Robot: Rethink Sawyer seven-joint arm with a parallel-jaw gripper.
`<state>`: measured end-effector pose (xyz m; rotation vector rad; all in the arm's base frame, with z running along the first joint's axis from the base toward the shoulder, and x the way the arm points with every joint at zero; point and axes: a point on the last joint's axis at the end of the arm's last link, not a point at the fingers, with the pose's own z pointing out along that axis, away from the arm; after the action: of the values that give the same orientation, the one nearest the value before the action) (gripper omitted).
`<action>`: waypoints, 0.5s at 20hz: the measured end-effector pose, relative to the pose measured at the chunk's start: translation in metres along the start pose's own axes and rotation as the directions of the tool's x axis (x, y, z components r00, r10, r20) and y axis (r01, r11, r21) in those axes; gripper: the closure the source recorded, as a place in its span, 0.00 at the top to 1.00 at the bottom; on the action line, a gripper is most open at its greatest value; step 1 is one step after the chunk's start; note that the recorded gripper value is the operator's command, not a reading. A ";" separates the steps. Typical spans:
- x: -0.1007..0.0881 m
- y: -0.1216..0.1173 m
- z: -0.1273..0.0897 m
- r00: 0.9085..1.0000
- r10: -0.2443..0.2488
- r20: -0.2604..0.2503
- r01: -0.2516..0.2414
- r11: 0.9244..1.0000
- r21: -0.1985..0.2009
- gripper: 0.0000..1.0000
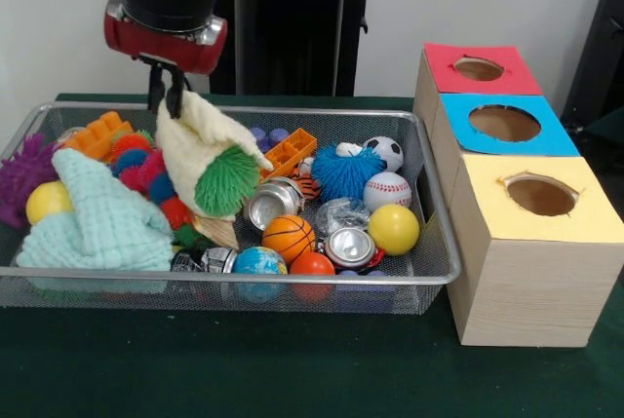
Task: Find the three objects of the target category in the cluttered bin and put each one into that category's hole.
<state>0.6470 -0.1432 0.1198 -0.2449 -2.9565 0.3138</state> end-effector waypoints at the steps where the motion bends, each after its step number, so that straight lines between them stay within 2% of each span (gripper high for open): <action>1: -0.003 -0.004 -0.002 1.000 -0.001 0.002 0.001 1.000 0.009 0.00; 6: -0.011 -0.018 -0.008 1.000 0.002 0.009 -0.002 0.999 0.032 0.00; 7: -0.014 -0.027 -0.010 1.000 0.011 0.015 -0.011 0.999 0.037 0.00; 8: -0.016 -0.035 -0.010 1.000 0.022 0.018 -0.023 0.999 0.037 1.00; 10: -0.016 -0.038 -0.010 0.999 0.026 0.018 -0.027 0.999 0.036 1.00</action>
<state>0.6584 -0.1804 0.1356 -0.2788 -2.9634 0.3750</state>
